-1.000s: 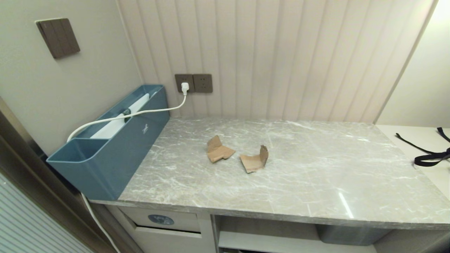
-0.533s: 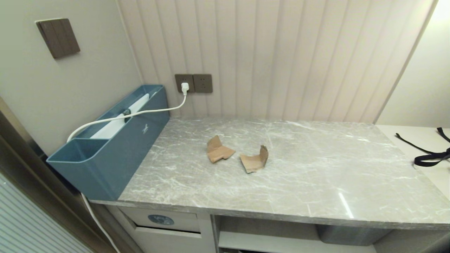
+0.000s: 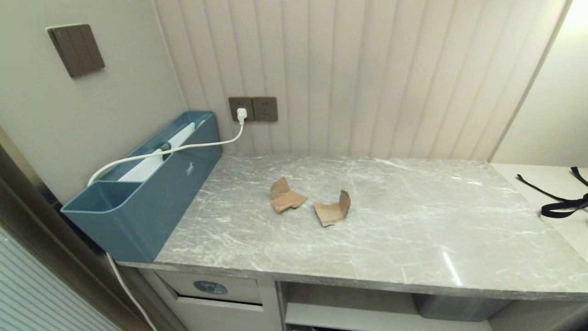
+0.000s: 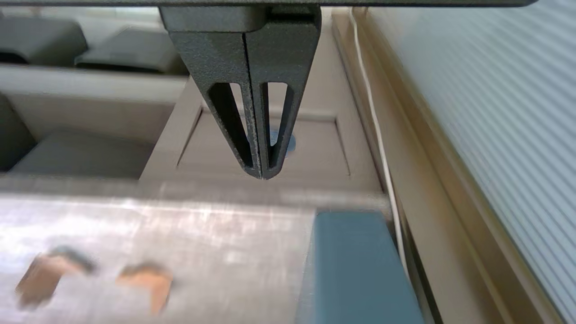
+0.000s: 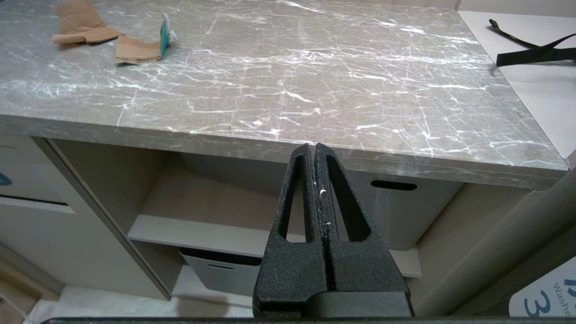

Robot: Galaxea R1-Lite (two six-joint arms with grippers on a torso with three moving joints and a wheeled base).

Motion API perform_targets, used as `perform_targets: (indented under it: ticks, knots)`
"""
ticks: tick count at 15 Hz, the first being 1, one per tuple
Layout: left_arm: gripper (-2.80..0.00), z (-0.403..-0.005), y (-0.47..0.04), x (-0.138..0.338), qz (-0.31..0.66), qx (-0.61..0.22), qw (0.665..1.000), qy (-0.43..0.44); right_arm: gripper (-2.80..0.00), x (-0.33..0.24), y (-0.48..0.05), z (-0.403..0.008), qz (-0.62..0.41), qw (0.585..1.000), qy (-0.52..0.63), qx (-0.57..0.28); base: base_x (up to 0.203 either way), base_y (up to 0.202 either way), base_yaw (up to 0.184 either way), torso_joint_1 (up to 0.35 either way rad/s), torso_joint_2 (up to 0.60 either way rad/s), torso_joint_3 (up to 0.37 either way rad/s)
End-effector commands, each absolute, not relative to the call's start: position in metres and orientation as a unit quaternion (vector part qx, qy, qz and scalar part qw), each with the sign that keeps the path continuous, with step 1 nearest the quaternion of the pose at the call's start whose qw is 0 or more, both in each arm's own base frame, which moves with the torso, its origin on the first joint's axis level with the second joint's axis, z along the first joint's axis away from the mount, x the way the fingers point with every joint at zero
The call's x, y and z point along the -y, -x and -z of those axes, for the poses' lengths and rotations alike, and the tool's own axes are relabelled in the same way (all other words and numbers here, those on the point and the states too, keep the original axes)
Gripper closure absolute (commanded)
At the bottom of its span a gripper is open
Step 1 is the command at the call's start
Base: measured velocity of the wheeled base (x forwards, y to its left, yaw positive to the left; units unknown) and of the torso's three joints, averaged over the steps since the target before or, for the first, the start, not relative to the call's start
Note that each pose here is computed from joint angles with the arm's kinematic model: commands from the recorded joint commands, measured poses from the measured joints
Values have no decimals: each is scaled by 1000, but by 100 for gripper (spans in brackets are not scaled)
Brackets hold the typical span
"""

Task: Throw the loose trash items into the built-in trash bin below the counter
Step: Pick up the garbage

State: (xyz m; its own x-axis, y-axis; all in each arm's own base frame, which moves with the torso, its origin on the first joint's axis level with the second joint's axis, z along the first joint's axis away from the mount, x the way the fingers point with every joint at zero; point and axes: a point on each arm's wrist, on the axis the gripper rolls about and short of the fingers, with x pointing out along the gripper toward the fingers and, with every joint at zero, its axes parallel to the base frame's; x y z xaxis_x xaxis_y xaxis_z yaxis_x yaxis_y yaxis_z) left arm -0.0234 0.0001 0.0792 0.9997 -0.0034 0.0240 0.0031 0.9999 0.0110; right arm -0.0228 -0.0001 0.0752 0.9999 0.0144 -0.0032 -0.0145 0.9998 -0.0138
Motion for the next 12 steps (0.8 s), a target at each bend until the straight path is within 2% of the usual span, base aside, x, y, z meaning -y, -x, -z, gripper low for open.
perform_targets:
  ticks: [1, 3, 5, 6, 9, 12]
  knots:
    - [0, -108, 31, 0, 4, 61, 998, -6, 0, 0, 23, -75, -8, 1000, 6, -1, 0, 0, 0, 0, 0, 0]
    - [0, -138, 26, 1, 39, 50, 998, -2, 0, 0, 23, -75, -8, 1000, 6, 0, 0, 0, 0, 0, 0, 0]
    - [0, -163, -1, 4, 94, -16, 995, 7, 0, 0, 23, -75, -9, 1000, 8, 0, 0, 0, 0, 0, 0, 0]
    - [-280, -174, -20, 5, 119, -55, 991, 14, 0, 0, 23, -75, -10, 1000, 12, 0, 0, 0, 0, 0, 0, 0]
    - [-280, -192, -90, 10, 176, -144, 973, 33, 0, 0, 23, -75, -10, 1000, 12, 0, 0, 0, 0, 0, 0, 0]
    - [-280, -196, -152, 23, 238, -179, 954, 43, 0, 0, 23, -75, -8, 1000, 6, 0, 0, 0, 0, 0, 0, 0]
